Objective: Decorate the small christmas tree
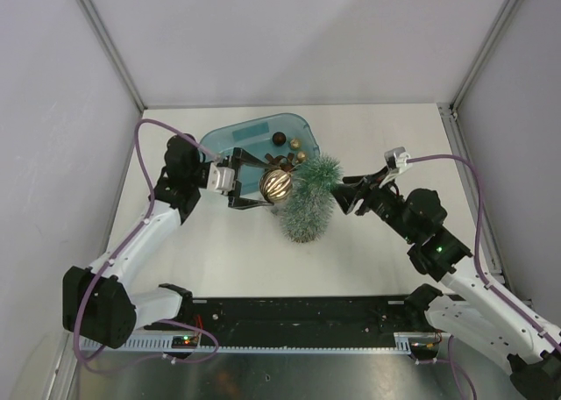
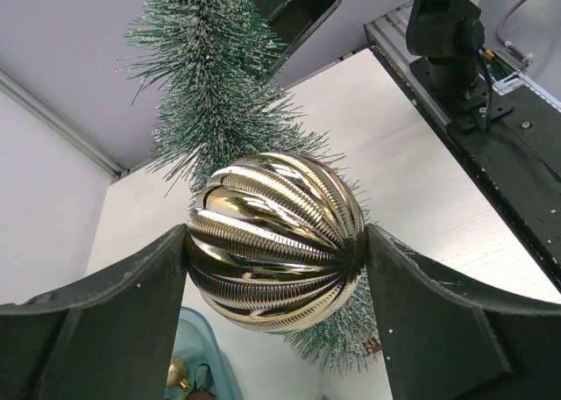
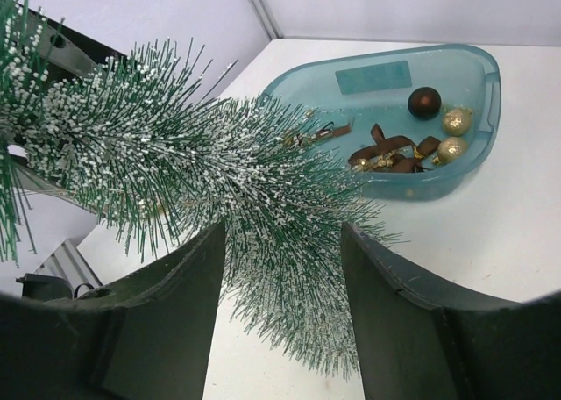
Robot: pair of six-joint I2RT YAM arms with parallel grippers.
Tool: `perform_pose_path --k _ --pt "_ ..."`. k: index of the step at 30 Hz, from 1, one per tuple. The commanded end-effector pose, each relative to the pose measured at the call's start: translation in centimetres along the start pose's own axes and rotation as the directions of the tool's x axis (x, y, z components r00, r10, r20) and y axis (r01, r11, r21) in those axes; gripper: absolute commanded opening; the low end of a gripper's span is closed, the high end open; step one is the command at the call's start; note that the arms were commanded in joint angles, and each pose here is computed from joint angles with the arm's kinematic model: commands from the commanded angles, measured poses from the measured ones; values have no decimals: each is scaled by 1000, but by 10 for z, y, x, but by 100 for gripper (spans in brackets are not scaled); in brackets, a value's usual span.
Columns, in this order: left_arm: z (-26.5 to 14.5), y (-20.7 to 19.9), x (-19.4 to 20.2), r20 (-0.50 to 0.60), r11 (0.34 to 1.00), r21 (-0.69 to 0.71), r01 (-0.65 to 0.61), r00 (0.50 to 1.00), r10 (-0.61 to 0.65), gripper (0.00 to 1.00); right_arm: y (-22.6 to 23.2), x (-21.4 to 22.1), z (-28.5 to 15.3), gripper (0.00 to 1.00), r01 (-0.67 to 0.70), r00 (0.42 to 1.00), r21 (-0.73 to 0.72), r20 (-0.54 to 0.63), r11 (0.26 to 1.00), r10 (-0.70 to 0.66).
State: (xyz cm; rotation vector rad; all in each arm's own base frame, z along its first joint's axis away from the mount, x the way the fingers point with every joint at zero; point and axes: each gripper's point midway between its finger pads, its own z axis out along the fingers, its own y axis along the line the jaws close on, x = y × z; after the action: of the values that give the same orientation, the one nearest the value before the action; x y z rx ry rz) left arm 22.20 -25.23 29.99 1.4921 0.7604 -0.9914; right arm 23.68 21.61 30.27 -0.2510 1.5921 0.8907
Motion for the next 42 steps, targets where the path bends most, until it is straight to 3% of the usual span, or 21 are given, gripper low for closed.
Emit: perform_pose_path --k 1,42 --pt "2 -4 -8 10 1000 6 -24 1000 24 62 19 -35 -1 59 27 995 -56 99 998 -21" --pt "6 -9 -23 26 999 22 -45 999 44 62 19 -29 4 58 37 996 -58 79 998 -32"
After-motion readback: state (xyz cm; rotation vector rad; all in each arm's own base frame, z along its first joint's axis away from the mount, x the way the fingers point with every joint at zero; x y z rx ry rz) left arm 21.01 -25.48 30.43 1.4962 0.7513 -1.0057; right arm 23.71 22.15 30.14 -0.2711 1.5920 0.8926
